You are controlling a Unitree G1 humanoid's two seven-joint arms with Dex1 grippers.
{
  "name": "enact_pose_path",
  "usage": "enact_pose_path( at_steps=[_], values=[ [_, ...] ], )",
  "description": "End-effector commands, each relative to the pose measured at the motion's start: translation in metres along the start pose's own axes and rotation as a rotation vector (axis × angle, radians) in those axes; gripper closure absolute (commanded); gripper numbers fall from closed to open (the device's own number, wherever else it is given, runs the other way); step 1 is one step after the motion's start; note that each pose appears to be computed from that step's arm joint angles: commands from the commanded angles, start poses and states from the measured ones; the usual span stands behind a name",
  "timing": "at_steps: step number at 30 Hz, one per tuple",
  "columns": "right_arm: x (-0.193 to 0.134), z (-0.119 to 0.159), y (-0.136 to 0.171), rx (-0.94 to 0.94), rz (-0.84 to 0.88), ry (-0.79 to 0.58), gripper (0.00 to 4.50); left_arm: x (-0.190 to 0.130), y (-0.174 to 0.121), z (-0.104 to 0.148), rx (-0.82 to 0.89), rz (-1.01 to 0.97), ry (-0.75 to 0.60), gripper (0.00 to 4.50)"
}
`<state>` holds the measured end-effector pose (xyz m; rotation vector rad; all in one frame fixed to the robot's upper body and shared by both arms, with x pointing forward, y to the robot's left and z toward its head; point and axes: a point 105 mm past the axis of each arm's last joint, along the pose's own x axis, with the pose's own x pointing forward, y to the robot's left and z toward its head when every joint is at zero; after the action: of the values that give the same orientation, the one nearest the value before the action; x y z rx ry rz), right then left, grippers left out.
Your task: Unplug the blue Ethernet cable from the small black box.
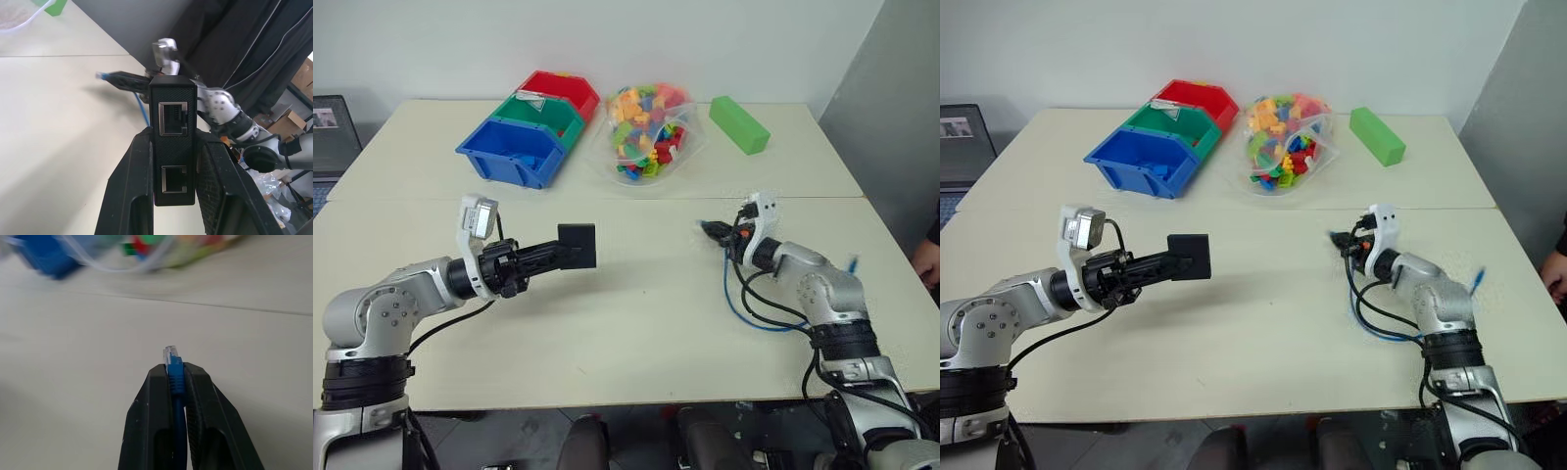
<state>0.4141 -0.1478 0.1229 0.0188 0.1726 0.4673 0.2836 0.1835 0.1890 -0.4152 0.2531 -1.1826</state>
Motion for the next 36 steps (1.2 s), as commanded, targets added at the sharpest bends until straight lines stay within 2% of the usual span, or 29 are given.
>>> enact_pose_path(
  at_steps=[1,2,3,7,11,13,15,17,22,27,32,34,36],
  values=[
    [0.006,0.008,-0.018,-0.073,-0.104,-0.052,4.44,-0.001,-0.001,0.006,0.079,0.028,-0.003,3.72],
    [0.007,0.007,-0.018,-0.071,-0.097,-0.052,3.74,-0.001,0.003,0.005,0.098,0.054,0.002,3.72],
    [0.007,0.007,-0.019,-0.071,-0.095,-0.055,3.65,0.000,0.006,0.004,0.117,0.075,0.004,3.72],
    [0.003,0.012,-0.018,-0.076,-0.063,-0.083,2.76,0.001,0.021,0.008,0.193,0.167,-0.032,3.72],
    [-0.011,0.035,-0.007,-0.154,0.030,-0.154,1.91,0.002,0.040,0.019,0.324,0.317,-0.095,3.72],
    [-0.022,0.047,0.014,-0.192,0.147,-0.185,1.45,0.002,0.053,0.027,0.409,0.425,-0.149,3.72],
    [-0.037,0.056,0.054,-0.251,0.345,-0.183,1.02,-0.001,0.068,0.030,0.507,0.558,-0.188,3.72],
    [-0.048,0.058,0.084,-0.300,0.483,-0.160,1.02,-0.003,0.078,0.030,0.585,0.641,-0.204,3.72],
    [-0.061,0.057,0.133,-0.376,0.675,-0.105,1.02,-0.019,0.106,0.027,0.684,0.837,-0.250,3.72],
    [-0.059,0.061,0.153,-0.413,0.733,-0.102,1.02,-0.035,0.130,0.013,0.677,1.007,-0.284,3.72],
    [-0.063,0.061,0.159,-0.401,0.785,-0.090,1.02,-0.039,0.142,-0.005,0.636,1.059,-0.285,3.72],
    [-0.064,0.060,0.159,-0.401,0.787,-0.088,0.98,-0.041,0.143,-0.010,0.628,1.059,-0.279,3.02],
    [-0.066,0.061,0.159,-0.387,0.794,-0.090,0.98,-0.043,0.143,-0.017,0.612,1.056,-0.266,2.56]
  ],
)
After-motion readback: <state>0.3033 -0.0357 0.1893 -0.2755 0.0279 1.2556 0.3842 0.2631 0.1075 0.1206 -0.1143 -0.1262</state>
